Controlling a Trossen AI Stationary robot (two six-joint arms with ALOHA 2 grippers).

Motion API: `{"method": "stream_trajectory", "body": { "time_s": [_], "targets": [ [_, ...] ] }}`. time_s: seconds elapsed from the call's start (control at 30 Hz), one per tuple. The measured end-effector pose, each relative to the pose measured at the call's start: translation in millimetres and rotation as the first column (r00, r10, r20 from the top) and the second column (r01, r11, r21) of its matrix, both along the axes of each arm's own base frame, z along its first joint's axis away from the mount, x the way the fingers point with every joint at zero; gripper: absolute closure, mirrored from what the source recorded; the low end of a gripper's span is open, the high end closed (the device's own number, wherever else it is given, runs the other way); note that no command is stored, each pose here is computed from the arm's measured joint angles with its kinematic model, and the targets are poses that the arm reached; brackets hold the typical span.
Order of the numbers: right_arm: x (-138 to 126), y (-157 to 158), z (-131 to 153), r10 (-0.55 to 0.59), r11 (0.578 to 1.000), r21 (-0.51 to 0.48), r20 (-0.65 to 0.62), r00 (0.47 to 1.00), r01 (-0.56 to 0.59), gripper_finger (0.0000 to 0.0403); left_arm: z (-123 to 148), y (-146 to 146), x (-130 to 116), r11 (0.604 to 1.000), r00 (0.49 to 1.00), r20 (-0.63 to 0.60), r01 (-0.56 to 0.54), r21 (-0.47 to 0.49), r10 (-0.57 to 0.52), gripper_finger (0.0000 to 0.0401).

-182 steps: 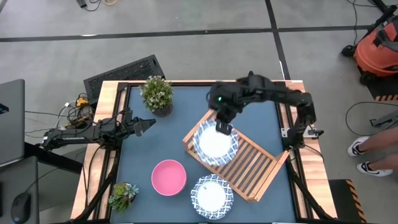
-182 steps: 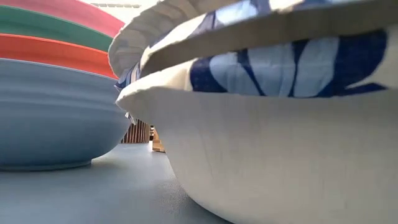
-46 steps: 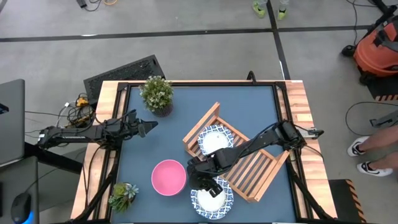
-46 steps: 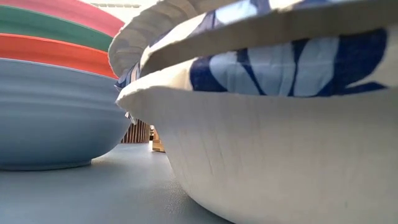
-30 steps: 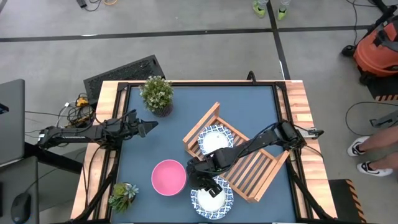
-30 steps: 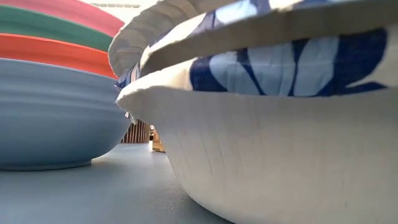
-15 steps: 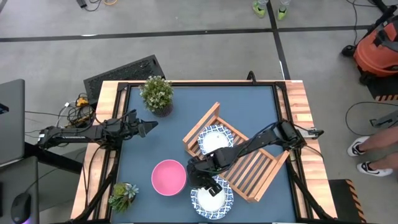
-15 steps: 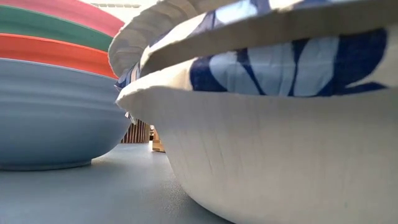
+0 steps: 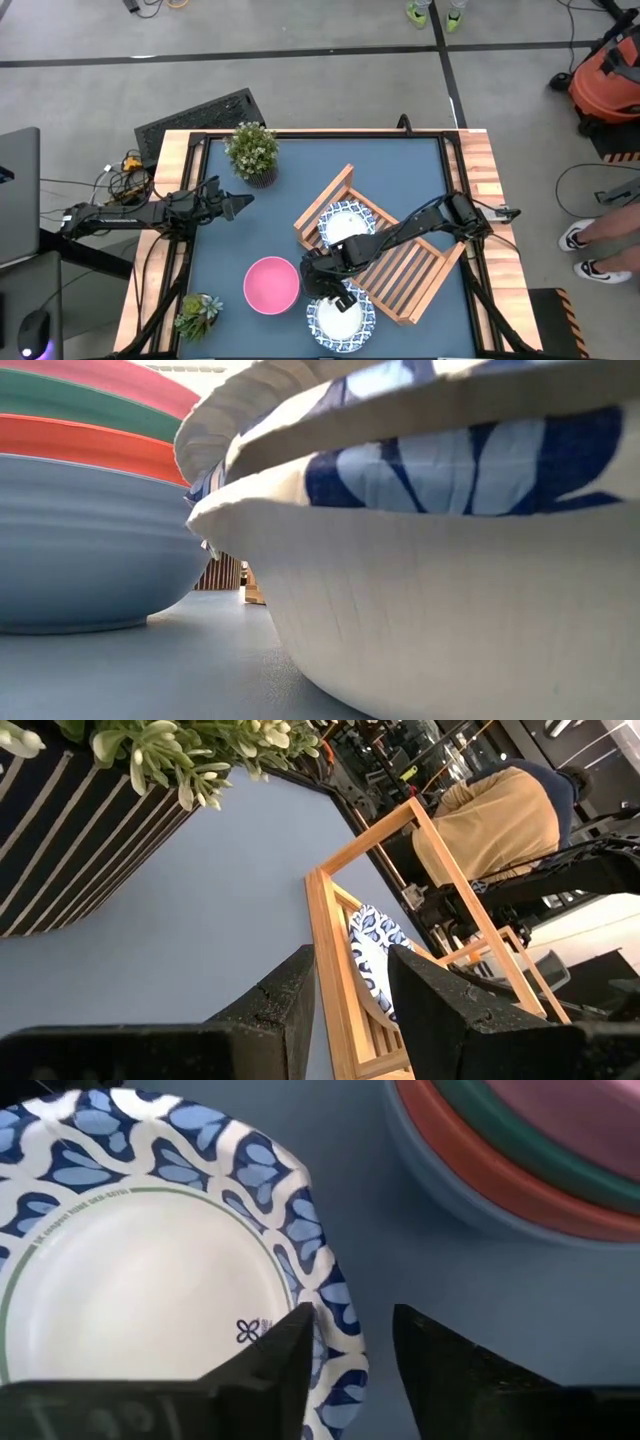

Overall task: Place and stack bowls onto a shelf
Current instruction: Stack the blue patterned bowl on the top of the blue patterned bowl on the shelf

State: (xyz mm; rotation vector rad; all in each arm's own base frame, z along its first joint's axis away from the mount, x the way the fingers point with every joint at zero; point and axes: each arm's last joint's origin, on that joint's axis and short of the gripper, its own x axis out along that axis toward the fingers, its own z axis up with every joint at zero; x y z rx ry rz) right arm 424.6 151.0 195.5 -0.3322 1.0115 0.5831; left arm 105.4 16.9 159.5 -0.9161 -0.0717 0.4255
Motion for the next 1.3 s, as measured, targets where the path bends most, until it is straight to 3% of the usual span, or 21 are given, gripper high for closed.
{"method": "stream_trajectory", "body": {
  "time_s": [0.2, 0.67, 0.97, 1.3],
  "targets": [
    [-1, 0, -1, 0.013, 1.000, 0.017, -0.013, 1.000, -0.013, 0.0302, 0, 0, 0, 1.000, 1.000, 0.000, -0.001, 0.000, 0.001, 0.0289],
    [-5, -1, -4, 0.007, 1.000, 0.010, -0.044, 0.999, -0.006, 0.0385, 0, 0, 0, 1.000, 1.000, 0.000, -0.002, 0.000, 0.002, 0.0289],
    [-9, -6, 9, -0.046, 0.999, 0.007, -0.046, 0.998, 0.046, 0.0386, 0, 0, 0, 1.000, 1.000, 0.003, -0.004, -0.005, 0.004, 0.0289],
    [-16, -25, 51, -0.152, 0.986, 0.073, 0.014, 0.988, 0.150, 0.0386, 0, 0, 0, 1.000, 1.000, 0.004, -0.004, -0.008, 0.004, 0.0289]
  ]
}}
